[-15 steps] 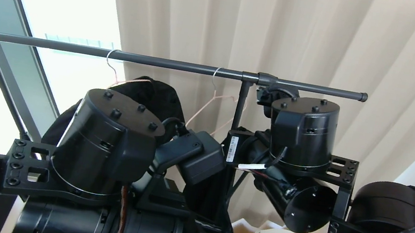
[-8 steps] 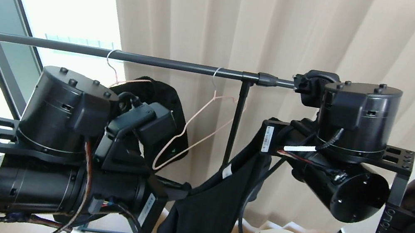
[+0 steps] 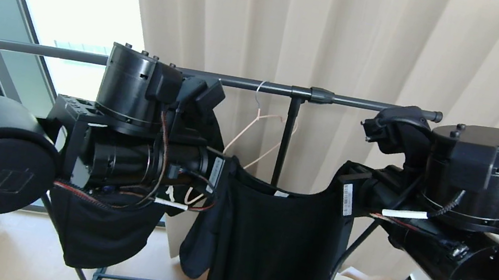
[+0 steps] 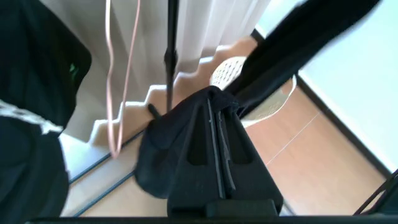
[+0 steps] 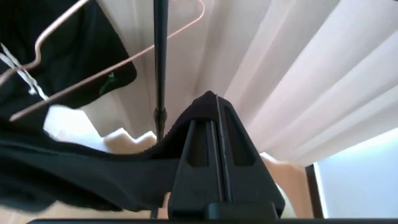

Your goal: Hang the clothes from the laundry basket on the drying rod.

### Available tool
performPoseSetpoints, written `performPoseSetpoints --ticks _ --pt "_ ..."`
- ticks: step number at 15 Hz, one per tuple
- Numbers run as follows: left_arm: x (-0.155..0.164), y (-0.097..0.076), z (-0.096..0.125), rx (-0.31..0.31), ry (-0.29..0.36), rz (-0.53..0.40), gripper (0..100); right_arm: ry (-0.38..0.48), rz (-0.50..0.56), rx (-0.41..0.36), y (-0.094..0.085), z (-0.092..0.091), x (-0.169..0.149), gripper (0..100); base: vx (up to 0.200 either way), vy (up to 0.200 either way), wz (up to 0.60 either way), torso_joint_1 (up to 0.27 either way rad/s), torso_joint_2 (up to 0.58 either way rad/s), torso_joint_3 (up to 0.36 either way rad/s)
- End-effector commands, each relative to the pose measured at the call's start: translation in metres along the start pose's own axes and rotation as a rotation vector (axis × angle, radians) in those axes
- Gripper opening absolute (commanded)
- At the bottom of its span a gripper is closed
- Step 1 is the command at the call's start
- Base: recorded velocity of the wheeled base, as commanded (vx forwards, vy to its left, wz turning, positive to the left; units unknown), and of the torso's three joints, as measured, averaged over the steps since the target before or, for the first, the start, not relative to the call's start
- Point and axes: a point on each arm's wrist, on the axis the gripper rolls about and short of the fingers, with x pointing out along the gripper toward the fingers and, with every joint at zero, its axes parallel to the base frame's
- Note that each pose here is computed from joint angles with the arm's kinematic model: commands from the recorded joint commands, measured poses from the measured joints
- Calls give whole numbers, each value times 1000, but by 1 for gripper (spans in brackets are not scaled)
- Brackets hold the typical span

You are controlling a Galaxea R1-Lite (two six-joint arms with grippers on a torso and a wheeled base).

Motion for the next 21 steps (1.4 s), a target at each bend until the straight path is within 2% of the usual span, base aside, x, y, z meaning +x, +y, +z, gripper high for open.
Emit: performPoseSetpoints --ticks 1,4,6,10,13,14,16,19,21 --pt "15 -2 1 -6 -4 -5 0 -3 14 -19 -2 -3 -9 0 0 0 0 0 0 0" --pt "9 -7 -4 -44 -49 -13 0 21 39 -69 5 -10 -13 0 0 0 0 0 0 0" --pt "-1 -11 1 -40 -100 -17 0 54 53 -111 9 -16 -14 0 0 0 0 0 0 0" --pt "-9 -19 4 -37 -127 -11 0 92 54 -149 10 -26 -12 0 0 0 0 0 0 0" --pt "-16 -23 9 -80 -150 -26 0 132 59 -251 10 -42 -12 0 0 0 0 0 0 0" --pt "-16 -23 9 -82 -157 -29 0 137 62 -268 10 -45 -12 100 0 0 0 0 0 0" --pt "-16 -25 12 -94 -196 -18 0 153 73 -315 7 -51 -14 100 0 0 0 0 0 0" --pt "-17 -26 17 -122 -243 -3 0 172 151 -400 1 -62 -21 100 0 0 0 0 0 0" --pt "-17 -27 19 -139 -265 -11 0 183 211 -411 2 -67 -21 100 0 0 0 0 0 0"
